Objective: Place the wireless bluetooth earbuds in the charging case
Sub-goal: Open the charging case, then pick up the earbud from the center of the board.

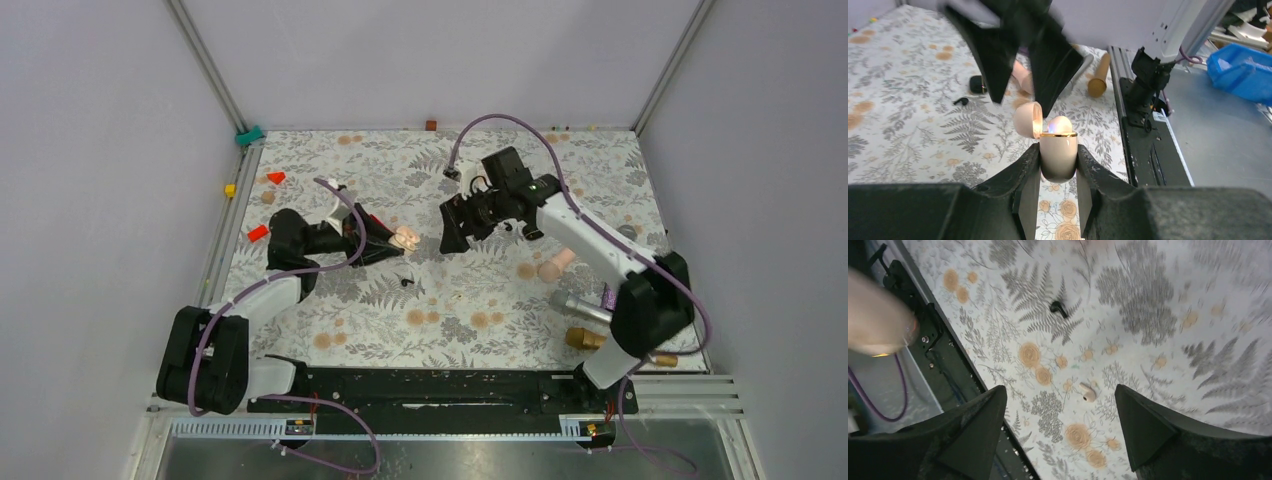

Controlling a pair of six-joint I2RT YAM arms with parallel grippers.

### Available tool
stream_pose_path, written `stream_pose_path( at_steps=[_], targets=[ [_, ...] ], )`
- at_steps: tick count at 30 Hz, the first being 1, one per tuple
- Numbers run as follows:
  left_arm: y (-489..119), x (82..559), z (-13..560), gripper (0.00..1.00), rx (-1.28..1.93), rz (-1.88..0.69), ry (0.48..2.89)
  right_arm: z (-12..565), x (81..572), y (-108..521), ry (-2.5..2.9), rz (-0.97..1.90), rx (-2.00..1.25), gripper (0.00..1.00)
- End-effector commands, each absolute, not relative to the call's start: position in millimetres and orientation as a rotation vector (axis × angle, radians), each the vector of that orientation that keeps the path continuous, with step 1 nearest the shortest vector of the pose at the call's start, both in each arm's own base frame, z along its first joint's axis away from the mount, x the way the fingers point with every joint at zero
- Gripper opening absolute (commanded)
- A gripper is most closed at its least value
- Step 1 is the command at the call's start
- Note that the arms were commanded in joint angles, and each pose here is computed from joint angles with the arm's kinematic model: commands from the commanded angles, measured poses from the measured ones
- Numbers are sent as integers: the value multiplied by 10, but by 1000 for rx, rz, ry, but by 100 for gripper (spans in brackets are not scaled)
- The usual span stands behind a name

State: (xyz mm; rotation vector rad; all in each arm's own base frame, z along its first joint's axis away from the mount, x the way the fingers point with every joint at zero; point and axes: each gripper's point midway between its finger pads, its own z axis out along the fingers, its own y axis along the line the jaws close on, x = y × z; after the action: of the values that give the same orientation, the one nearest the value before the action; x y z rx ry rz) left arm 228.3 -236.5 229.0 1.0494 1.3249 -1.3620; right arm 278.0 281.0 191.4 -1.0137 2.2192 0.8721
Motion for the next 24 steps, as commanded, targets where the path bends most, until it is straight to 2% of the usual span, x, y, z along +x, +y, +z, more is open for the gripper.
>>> stream_pose_path(
  at_steps=[1, 6, 11, 17, 24],
  targets=[
    [-2233, 2269, 2667, 0, 1023, -1293, 1171, 1316, 2691, 2649, 2677, 1082, -676, 83],
    [-2198, 2276, 2701, 0, 1006, -1301, 1153, 809, 2757, 2451, 2828, 915, -573, 79],
    [-2190, 2323, 2692, 0, 990, -1257, 1141, 595, 2665, 2386, 2885, 888, -533, 72],
    [-2149, 2600, 2510, 0, 920, -1139, 1270, 371, 2557, 2327, 2935, 869, -507, 63],
    [-2136, 2632, 2504, 0, 917, -1103, 1280, 218, 2435, 2431, 2963, 905, -525, 59]
  ],
)
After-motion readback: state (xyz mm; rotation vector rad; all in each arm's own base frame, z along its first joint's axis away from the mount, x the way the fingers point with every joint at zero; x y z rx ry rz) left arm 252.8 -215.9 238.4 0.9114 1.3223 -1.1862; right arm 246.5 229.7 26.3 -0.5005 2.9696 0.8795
